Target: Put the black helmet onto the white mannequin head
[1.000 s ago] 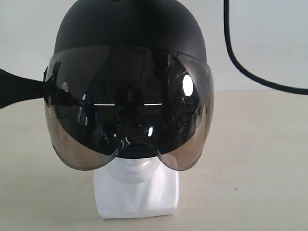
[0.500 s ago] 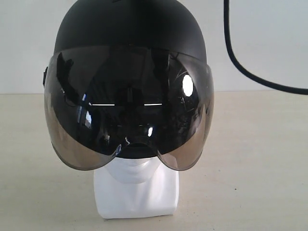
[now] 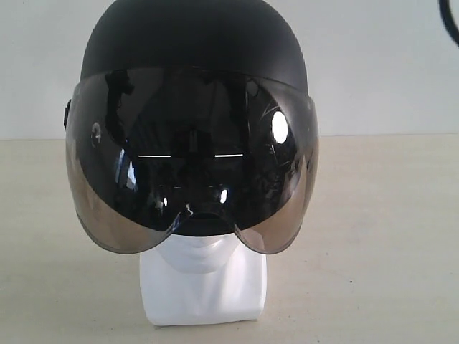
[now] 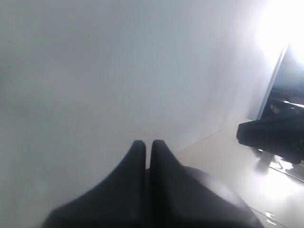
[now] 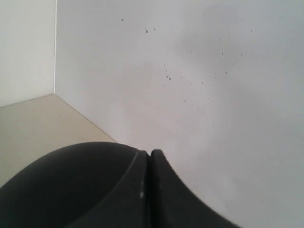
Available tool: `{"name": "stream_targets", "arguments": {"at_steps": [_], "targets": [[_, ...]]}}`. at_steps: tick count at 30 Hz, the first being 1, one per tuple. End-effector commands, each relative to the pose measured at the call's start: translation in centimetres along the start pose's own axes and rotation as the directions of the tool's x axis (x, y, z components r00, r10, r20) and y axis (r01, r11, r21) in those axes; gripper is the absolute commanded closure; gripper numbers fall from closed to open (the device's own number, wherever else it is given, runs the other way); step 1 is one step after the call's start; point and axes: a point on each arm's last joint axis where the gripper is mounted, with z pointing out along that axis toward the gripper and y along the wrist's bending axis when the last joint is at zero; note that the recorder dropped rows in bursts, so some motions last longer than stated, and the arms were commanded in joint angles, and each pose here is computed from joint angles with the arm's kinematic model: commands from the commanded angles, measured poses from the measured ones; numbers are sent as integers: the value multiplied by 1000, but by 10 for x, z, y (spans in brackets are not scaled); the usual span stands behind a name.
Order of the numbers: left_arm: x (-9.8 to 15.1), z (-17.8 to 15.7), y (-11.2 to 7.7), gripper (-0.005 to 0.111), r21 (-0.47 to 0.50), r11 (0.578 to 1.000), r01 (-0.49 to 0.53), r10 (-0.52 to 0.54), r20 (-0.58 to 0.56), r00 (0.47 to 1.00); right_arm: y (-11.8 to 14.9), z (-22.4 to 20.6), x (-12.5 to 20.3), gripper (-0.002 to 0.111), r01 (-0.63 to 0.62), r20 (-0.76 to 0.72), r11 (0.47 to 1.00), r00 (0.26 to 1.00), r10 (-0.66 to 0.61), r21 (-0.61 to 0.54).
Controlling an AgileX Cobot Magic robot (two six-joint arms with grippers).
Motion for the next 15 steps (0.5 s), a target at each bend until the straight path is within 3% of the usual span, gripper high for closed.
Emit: {"name": "stream_targets", "arguments": {"at_steps": [1,8,13,15], "targets": [[-7,16,-9,102,91,996,4,-4,1,1000,-6,-25,-5,109,7,-10,1000,1000,-7,22],[-6,63,9,102,222,974,52,-42,-47,998,-8,-62,7,109,32,5,999,999,-32,26],[3,101,17,102,275,961,-28,88,-208,974,-2,-69,30,109,108,-106,993,988,-112,-44],[9,116,19,102,312,950,-20,92,-216,972,3,-69,31,109,135,-117,985,982,-147,-103]]}}
